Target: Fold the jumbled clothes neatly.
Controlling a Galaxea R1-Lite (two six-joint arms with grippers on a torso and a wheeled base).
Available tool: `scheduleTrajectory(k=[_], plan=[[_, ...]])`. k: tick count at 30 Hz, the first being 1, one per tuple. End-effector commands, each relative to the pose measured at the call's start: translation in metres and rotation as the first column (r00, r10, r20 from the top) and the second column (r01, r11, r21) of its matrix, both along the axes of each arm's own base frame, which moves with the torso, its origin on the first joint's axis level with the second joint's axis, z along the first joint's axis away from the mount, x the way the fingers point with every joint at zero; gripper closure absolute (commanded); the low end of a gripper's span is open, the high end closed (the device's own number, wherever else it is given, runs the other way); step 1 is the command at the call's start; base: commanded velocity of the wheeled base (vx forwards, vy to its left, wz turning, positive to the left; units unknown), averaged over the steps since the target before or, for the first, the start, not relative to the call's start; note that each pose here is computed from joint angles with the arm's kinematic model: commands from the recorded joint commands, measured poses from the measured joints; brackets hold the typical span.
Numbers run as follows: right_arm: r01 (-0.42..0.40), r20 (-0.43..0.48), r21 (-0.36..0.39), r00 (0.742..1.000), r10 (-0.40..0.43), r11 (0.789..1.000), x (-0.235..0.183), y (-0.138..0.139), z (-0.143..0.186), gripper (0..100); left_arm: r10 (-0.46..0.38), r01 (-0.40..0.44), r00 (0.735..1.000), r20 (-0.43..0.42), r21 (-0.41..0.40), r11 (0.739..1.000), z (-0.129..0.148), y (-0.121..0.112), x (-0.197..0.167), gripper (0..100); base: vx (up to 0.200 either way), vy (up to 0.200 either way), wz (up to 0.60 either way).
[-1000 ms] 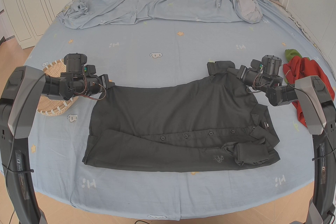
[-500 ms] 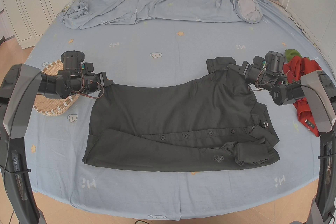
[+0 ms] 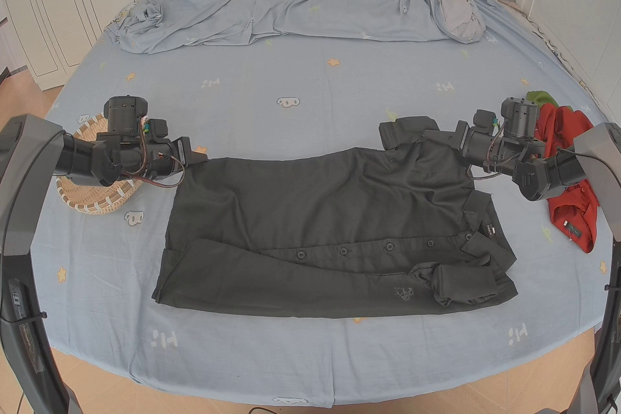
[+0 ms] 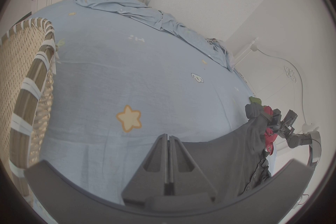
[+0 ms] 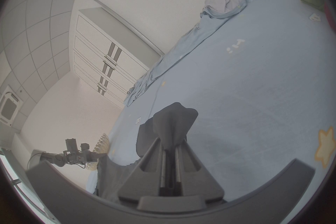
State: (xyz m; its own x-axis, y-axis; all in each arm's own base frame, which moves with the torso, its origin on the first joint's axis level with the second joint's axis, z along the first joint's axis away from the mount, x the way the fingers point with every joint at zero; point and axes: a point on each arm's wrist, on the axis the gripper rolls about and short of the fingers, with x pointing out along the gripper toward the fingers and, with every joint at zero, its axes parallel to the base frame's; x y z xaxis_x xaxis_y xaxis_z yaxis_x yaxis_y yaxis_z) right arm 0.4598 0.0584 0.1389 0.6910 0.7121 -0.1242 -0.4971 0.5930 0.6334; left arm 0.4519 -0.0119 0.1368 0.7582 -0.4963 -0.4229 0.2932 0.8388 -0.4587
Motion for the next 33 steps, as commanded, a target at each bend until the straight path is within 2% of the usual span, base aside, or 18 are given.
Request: scheduleTrajectory(k=[1,10,18,22,29,33], plan=[[-0.028,0.004,0.006,1.0,0.028,1.0,-0.018,-0.005,0.015,100,-0.032,0.032,0.999,-0.017,-0.033,0.999,0.0,0.006,-0.012,100,0.0,0.0,0.0],[-0.045,-0.039,0.003,0.998,0.045,0.999,-0.044,-0.007,0.017,100,-0.05,0.05,0.999,-0.009,-0.063,0.997,-0.015,0.019,-0.018,100,0.0,0.0,0.0],[-0.057,-0.095,-0.026,0.994,0.055,0.998,-0.065,-0.008,0.0,100,-0.059,0.057,0.998,-0.017,-0.08,0.995,-0.025,0.027,-0.024,100,0.0,0.0,0.0],[-0.076,-0.117,-0.065,0.991,0.068,0.995,-0.074,-0.01,-0.017,100,-0.067,0.065,0.998,-0.009,-0.094,0.993,-0.033,0.033,-0.028,100,0.0,0.0,0.0],[-0.08,-0.125,-0.067,0.99,0.071,0.995,-0.09,-0.017,-0.028,100,-0.064,0.059,0.997,-0.042,-0.106,0.993,-0.042,0.038,-0.035,100,0.0,0.0,0.0],[-0.062,-0.125,-0.067,0.991,0.053,0.996,-0.104,-0.025,-0.031,100,-0.092,0.085,0.994,-0.05,-0.135,0.987,-0.04,0.043,-0.045,100,0.0,0.0,0.0]])
